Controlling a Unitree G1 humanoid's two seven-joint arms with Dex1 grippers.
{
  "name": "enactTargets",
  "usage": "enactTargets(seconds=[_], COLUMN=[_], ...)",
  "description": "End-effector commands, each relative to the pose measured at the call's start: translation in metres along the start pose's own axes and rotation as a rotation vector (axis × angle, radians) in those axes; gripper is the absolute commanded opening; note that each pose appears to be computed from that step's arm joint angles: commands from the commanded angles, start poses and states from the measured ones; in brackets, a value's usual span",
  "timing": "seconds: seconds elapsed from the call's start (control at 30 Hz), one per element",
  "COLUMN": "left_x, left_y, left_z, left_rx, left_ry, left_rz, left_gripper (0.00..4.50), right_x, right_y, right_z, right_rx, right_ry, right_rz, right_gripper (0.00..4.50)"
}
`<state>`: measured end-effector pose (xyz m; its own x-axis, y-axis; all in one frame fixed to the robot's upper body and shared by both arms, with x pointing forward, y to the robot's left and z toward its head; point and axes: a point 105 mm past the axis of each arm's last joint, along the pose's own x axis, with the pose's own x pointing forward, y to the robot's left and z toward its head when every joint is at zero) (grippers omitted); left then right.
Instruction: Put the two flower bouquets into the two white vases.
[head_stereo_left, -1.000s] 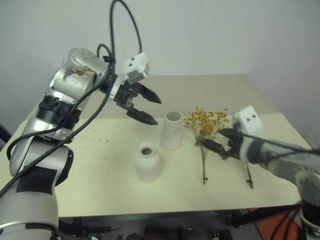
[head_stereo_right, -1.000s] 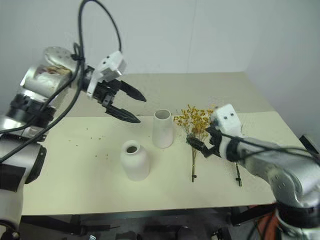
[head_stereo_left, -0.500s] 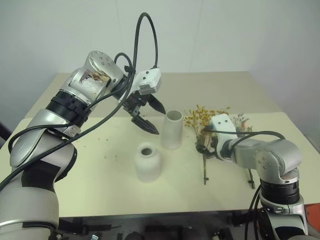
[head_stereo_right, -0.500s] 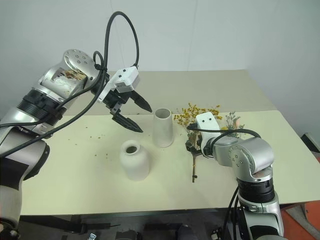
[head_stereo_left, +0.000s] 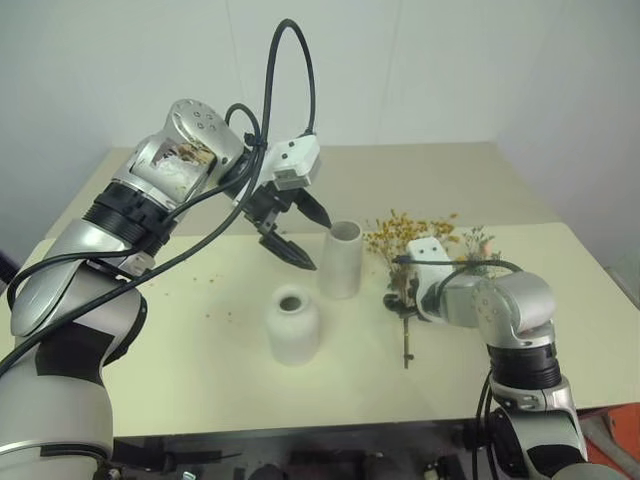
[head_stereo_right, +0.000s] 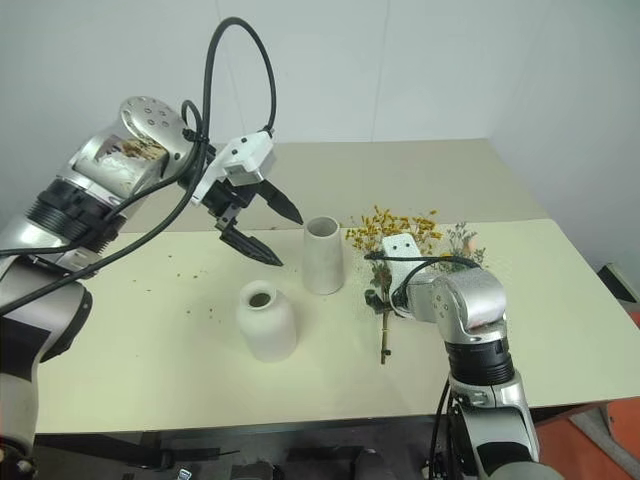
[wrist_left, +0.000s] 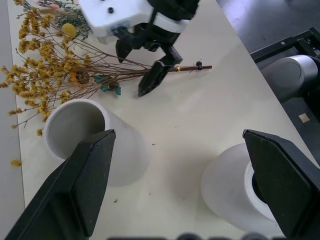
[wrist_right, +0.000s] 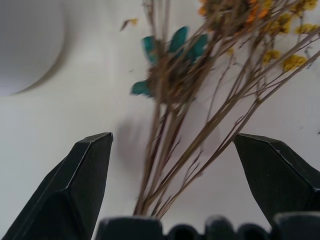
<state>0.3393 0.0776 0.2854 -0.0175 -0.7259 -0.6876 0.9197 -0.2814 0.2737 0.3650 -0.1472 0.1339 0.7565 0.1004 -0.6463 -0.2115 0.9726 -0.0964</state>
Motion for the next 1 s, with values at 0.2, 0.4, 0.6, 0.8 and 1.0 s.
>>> enactTargets(seconds=[0.2,0.4,0.6,0.8,1.0], left_x=[-0.008,-0.009,-0.01,-0.012,-0.022], left_y=[-0.004,-0.003,-0.001,-0.002,-0.002], left_z=[0.004,0.002,0.001,0.001,-0.005], left_rx=[0.026,0.028,0.035,0.04,-0.01], left_ry=[-0.011,-0.011,-0.02,-0.038,-0.065], left_rz=[0.025,0.035,0.048,0.062,0.103], left_gripper=[4.5,4.5,4.5,4.5,4.5], right_x=[0.0,-0.003,-0.002,-0.015,-0.061], right_y=[-0.013,-0.011,-0.012,-0.034,-0.06], right_z=[0.013,0.017,0.015,0.044,0.11], right_rx=[0.002,-0.012,-0.015,0.022,-0.047], right_ry=[-0.044,-0.05,-0.039,-0.21,-0.66], right_rz=[-0.042,-0.041,-0.068,-0.226,-0.463], right_gripper=[3.6,1.61,0.02,0.02,0.02])
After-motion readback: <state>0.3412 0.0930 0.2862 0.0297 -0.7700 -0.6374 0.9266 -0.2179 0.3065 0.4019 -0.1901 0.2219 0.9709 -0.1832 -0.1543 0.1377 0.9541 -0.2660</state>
